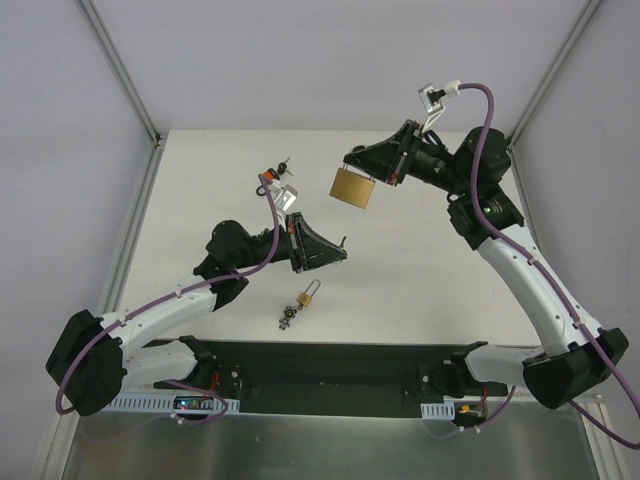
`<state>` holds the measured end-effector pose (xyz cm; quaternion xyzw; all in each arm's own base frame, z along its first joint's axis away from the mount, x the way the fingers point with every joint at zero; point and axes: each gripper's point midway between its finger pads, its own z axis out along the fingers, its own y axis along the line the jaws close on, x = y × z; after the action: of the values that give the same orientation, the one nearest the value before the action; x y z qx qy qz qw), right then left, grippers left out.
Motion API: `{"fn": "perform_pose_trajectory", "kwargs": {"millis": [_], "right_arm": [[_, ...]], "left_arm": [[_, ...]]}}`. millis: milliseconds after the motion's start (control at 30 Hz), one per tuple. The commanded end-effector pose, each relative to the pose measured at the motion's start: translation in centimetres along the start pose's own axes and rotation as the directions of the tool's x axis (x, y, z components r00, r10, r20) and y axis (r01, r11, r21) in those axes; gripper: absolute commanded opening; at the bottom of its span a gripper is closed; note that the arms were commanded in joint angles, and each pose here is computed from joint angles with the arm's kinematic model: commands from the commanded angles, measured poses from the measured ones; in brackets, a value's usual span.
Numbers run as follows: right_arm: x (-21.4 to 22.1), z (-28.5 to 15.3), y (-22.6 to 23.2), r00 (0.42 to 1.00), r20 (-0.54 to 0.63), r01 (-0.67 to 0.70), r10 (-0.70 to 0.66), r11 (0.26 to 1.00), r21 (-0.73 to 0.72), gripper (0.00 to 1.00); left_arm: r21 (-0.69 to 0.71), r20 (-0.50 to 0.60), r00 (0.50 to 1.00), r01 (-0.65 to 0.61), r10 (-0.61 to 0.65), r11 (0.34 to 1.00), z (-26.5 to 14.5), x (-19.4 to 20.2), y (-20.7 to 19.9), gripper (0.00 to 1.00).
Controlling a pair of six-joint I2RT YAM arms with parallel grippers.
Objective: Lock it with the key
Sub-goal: Place the lock at the center of the board.
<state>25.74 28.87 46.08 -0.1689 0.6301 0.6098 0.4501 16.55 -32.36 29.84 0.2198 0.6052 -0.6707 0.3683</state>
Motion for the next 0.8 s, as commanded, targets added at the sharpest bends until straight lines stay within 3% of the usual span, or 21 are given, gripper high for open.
{"fn": "perform_pose_trajectory", "kwargs": {"millis": [0, 233, 433, 767], "right_arm": [[-1.4, -0.7, 1.5, 0.997, 0.058, 0.059, -0.056, 0.997, -0.047, 0.01], [3.9, -1.5, -4.6, 0.999, -0.047, -0.023, 0.027, 0.998, 0.065, 0.0], [11.3, -3.2, -10.5, 0.979, -0.16, -0.096, 0.126, 0.978, 0.183, 0.01], [22.8, -7.0, -17.3, 0.896, -0.318, -0.198, 0.311, 0.919, 0.342, 0.01]], "left_arm": [[0.019, 0.006, 0.992, -0.126, 0.126, 0.992, 0.0, -1.8, -2.1, 0.0], [-0.032, -0.015, 0.99, -0.144, 0.144, 0.989, -0.6, -1.4, -1.5, 0.0], [-0.049, -0.015, 0.991, -0.134, 0.134, 0.99, -0.7, -1.2, -1.1, 0.0], [-0.069, -0.036, 0.994, -0.102, 0.099, 0.992, -0.4, -0.6, 0.0, 0.0]]}}
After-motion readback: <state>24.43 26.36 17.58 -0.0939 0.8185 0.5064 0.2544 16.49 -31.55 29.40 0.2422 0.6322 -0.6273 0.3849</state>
